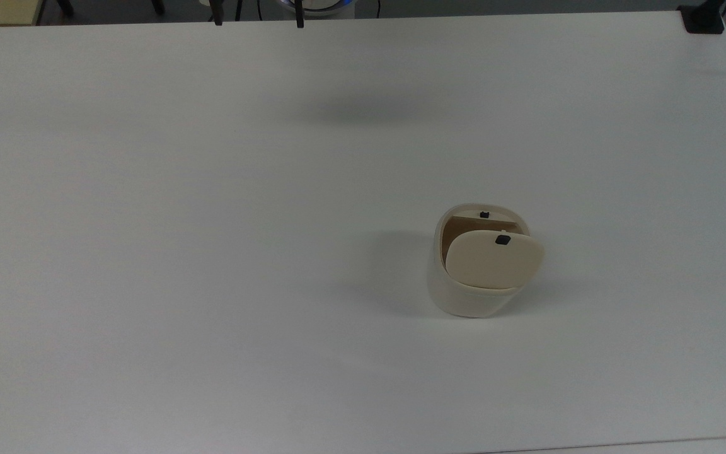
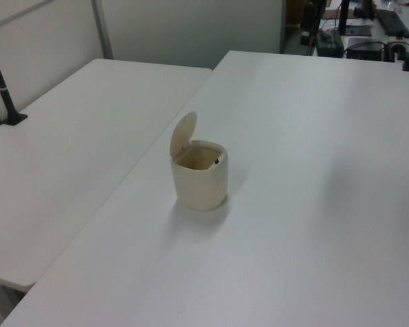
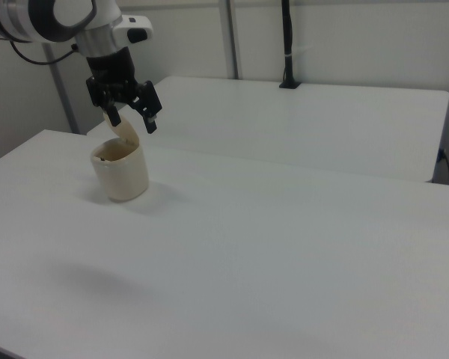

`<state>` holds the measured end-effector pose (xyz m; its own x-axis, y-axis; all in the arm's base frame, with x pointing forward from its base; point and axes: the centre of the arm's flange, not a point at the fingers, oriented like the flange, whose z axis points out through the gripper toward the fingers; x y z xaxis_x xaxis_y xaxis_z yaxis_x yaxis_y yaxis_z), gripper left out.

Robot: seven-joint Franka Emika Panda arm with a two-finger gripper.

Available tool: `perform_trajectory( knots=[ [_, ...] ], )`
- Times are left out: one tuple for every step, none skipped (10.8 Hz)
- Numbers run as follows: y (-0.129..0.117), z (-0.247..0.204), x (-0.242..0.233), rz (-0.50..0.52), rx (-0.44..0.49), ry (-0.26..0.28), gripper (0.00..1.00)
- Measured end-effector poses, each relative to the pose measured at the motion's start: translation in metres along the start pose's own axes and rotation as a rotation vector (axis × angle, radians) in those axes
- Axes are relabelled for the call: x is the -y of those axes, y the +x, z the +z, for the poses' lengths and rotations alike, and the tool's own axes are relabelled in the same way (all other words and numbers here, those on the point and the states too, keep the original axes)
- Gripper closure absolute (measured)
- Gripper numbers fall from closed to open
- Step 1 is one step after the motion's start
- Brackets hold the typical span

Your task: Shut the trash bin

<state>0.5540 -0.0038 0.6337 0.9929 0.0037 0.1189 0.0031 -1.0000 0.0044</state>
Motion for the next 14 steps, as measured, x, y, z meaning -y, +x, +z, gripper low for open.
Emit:
perform_trajectory(
  knots=[
    [0.000, 0.000, 0.000, 0.000, 0.000, 0.000, 0.00],
    [0.000, 0.000, 0.000, -0.001, 0.000, 0.000, 0.00],
    [0.000, 0.000, 0.001, -0.002, 0.000, 0.000, 0.00],
    [0.000, 0.000, 0.002, -0.004, 0.000, 0.000, 0.00],
    [0.000, 0.000, 0.003, -0.005, 0.001, 0.000, 0.00],
    [0.000, 0.000, 0.003, -0.005, 0.004, 0.000, 0.00],
    [-0.001, 0.001, 0.003, -0.005, 0.009, 0.000, 0.00],
    [-0.001, 0.001, 0.003, -0.005, 0.012, 0.000, 0.00],
    [-0.001, 0.001, 0.003, -0.006, 0.014, 0.001, 0.00],
    [-0.002, 0.002, 0.005, -0.008, 0.018, 0.001, 0.00],
    [-0.002, 0.002, 0.006, -0.010, 0.019, 0.001, 0.00],
    [-0.002, 0.002, 0.007, -0.012, 0.019, 0.001, 0.00],
    [-0.001, 0.003, 0.013, -0.023, 0.016, 0.002, 0.00],
    [0.004, 0.005, 0.025, -0.045, -0.006, 0.005, 0.00]
  ],
)
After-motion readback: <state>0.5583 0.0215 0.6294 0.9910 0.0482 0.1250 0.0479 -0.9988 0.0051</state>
